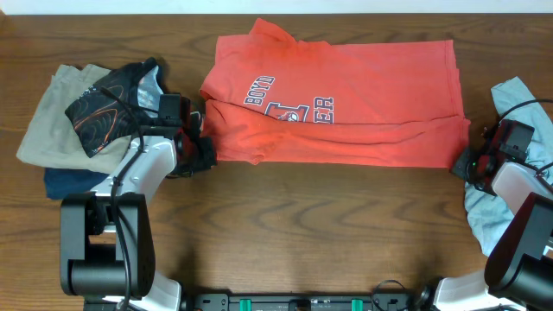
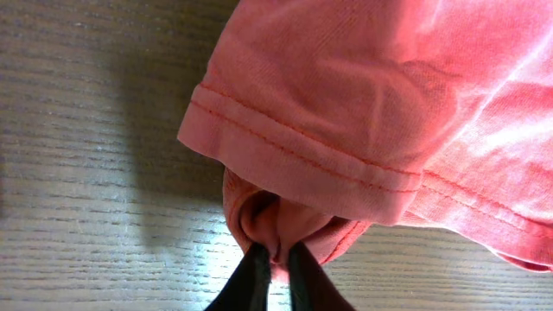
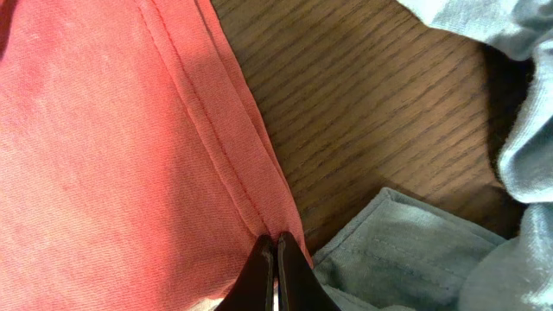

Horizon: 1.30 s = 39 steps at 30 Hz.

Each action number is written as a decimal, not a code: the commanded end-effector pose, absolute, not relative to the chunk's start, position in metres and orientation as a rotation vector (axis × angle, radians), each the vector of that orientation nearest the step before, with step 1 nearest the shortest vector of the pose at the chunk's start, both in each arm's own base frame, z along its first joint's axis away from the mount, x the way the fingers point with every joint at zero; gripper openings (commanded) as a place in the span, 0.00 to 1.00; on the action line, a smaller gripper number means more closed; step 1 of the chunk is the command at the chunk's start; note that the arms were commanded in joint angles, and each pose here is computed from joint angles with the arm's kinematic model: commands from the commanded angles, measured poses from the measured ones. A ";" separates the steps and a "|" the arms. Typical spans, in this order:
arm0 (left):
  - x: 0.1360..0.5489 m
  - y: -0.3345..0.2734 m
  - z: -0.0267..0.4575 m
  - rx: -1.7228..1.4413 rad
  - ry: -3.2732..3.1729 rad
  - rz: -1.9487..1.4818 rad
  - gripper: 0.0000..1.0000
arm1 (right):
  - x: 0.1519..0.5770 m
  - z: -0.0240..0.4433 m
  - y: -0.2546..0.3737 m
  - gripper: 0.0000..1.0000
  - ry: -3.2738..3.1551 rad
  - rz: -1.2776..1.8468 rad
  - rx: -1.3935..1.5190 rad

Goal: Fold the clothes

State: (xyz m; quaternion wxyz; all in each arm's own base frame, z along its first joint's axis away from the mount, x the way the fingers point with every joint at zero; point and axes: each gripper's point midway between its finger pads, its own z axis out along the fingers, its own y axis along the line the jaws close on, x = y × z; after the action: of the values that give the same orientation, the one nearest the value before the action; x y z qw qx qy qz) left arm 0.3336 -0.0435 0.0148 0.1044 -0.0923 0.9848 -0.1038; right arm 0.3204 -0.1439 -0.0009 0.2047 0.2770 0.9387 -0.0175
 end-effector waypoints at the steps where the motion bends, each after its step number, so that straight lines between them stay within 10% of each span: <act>1: 0.330 -0.041 0.009 -0.267 2.922 -0.288 0.06 | 0.305 -0.015 -0.140 0.01 2.675 -0.070 0.787; 15: 0.341 0.034 0.021 -0.422 2.839 0.202 0.06 | 0.291 -0.017 -0.151 0.01 2.707 -0.189 0.819; 21: 0.338 -0.007 0.037 -0.379 2.874 -0.170 0.06 | 0.292 -0.017 -0.151 0.01 2.704 -0.189 0.818; 26: 0.321 -0.055 0.040 -0.298 2.936 -0.485 0.51 | 0.293 -0.017 -0.151 0.01 2.700 -0.190 0.817; 39: 0.321 -0.023 -0.008 -0.257 2.970 -0.035 0.53 | 0.292 -0.017 -0.151 0.01 2.704 -0.188 0.818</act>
State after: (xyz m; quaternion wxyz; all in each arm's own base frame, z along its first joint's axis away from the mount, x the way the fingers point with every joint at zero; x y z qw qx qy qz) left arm 0.3252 -0.0457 0.0090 0.0887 -0.0821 0.9894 -0.0803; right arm 0.3134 -0.1489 -0.0016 0.1933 0.2816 0.9391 -0.0377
